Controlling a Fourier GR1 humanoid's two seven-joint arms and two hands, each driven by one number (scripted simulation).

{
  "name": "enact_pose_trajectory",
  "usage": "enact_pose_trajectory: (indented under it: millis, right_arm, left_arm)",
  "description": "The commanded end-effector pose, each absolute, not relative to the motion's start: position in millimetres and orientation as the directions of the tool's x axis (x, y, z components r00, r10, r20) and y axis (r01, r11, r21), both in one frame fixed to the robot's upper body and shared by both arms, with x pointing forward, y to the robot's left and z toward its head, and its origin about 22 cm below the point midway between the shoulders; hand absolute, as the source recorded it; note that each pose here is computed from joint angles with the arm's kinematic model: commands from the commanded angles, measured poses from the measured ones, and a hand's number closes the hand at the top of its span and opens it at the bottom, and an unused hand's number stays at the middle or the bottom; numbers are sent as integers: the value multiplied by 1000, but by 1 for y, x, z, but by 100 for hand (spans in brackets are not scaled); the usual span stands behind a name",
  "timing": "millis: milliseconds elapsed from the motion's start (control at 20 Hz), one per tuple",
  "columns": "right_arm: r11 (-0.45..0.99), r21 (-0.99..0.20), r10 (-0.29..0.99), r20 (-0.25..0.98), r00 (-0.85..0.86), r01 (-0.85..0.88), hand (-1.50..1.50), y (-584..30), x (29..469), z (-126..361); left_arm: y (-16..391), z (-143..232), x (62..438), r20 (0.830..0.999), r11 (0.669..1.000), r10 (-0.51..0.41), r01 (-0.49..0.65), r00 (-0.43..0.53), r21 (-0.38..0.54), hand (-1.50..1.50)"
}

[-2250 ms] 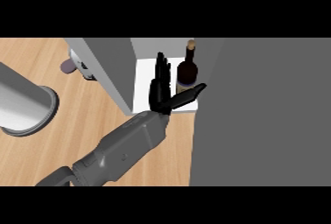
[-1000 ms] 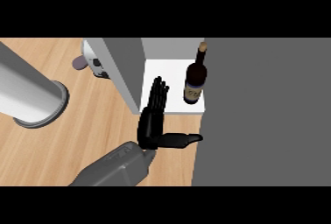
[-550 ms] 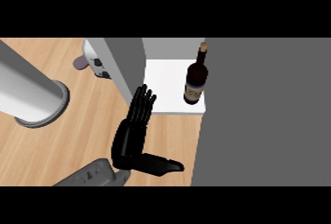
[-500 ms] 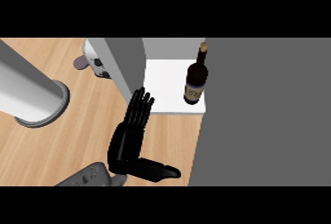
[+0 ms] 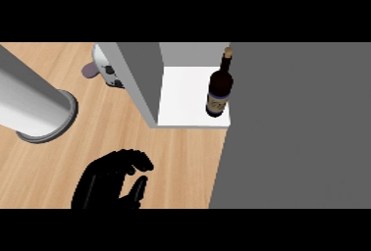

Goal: Pick up the wine, place it into the cabinet and close the cabinet

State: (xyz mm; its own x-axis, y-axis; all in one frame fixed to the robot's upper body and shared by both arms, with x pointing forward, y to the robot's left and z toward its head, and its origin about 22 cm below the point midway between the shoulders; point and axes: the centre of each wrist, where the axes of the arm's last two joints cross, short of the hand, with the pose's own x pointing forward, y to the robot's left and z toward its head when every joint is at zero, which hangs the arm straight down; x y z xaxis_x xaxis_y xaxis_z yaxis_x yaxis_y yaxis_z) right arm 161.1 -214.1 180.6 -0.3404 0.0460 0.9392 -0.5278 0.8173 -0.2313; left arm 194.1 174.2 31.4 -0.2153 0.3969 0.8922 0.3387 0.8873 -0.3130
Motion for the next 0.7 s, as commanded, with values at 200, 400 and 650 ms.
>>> enact_pose_trajectory:
  millis: [200,400,650]
  right_arm:
    - [701,-126,-113,952,-284,-702,150,-184,128,190]
    - [629,-139,-122,954,-274,-765,150,-161,120,200]
    - [573,-121,-136,961,-240,-810,150,-121,109,200]
  left_arm:
    - [238,40,168,904,896,382,316,-193,-311,150]
    - [267,52,162,892,903,385,295,-235,-312,-150]
    - [302,59,160,877,906,407,238,-256,-351,-150]
